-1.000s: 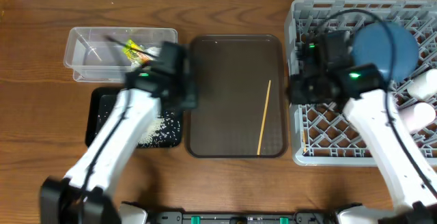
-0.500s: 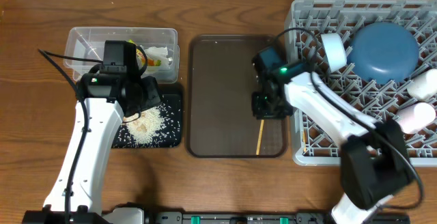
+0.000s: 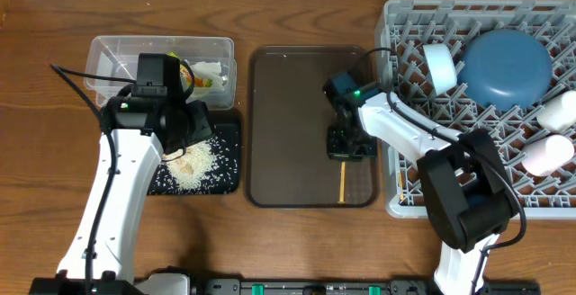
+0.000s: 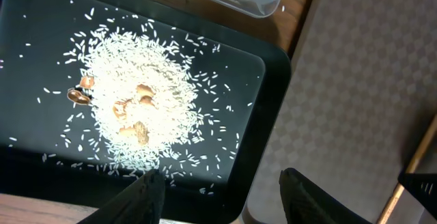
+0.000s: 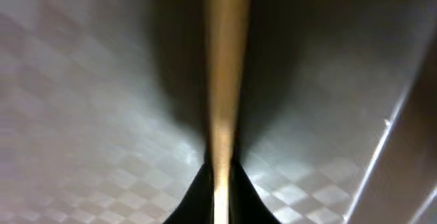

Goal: Sort waste into correct bins and load items into the dishwasher rack
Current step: 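Carry the chopstick with the right gripper into the rack's left slot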

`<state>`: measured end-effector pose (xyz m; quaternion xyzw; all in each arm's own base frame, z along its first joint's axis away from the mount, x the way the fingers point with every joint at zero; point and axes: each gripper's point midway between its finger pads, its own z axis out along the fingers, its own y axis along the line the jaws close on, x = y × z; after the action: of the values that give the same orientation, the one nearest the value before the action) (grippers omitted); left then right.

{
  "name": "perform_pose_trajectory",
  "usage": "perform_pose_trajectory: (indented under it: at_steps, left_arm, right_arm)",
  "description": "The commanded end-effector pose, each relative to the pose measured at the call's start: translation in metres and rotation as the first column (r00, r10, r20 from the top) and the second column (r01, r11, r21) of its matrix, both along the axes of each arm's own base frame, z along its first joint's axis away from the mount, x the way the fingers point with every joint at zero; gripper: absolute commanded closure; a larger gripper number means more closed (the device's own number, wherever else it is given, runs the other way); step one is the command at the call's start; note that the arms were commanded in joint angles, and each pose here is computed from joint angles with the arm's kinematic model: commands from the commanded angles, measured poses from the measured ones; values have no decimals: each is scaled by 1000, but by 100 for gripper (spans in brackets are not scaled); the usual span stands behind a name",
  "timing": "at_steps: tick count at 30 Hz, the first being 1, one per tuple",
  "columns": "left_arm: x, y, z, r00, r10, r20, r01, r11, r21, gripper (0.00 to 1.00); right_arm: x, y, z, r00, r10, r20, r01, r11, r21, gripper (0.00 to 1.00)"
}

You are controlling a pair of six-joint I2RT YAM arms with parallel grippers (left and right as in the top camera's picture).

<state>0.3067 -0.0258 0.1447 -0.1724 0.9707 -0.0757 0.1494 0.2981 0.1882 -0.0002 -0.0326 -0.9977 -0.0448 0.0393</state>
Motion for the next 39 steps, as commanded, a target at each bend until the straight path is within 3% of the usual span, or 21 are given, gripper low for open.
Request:
perform_pose_trajectory:
  at_steps: [1,4,10,14,17,25,34,39]
  left_arm:
    - [3,3,8,1000,-2,23,1,1000,14,42]
    - [3,3,8,1000,-2,22,1,1000,14,42]
    - [3,3,7,1000,-1,20,1,1000,14,42]
    - [3,3,7,1000,-1,20,1,1000,14,42]
    - [3,3,7,1000,-2,20,1,1000,14,42]
    - [3,3,7,1000,-2,20,1,1000,14,42]
    - [3,3,7,1000,-2,20,1,1000,14,41]
    - [3,3,7,1000,-1,19,1,1000,14,41]
  right_arm:
    - [5,6,-5,1000,3,15,-4,1000,6,99]
    - [19,11,17,996,51,75,-55,997,58,99]
    - [61,0,119,931,164,327,-212,970,119,99]
    - [69,-31,178,870,193,453,-260,961,92,99]
    - [66,-63,194,866,172,470,-233,970,73,97]
    - [45,-127,160,942,101,320,-112,994,14,99]
    - [31,-118,106,957,106,268,-127,990,60,99]
    - [35,-109,101,949,115,294,-145,986,83,85]
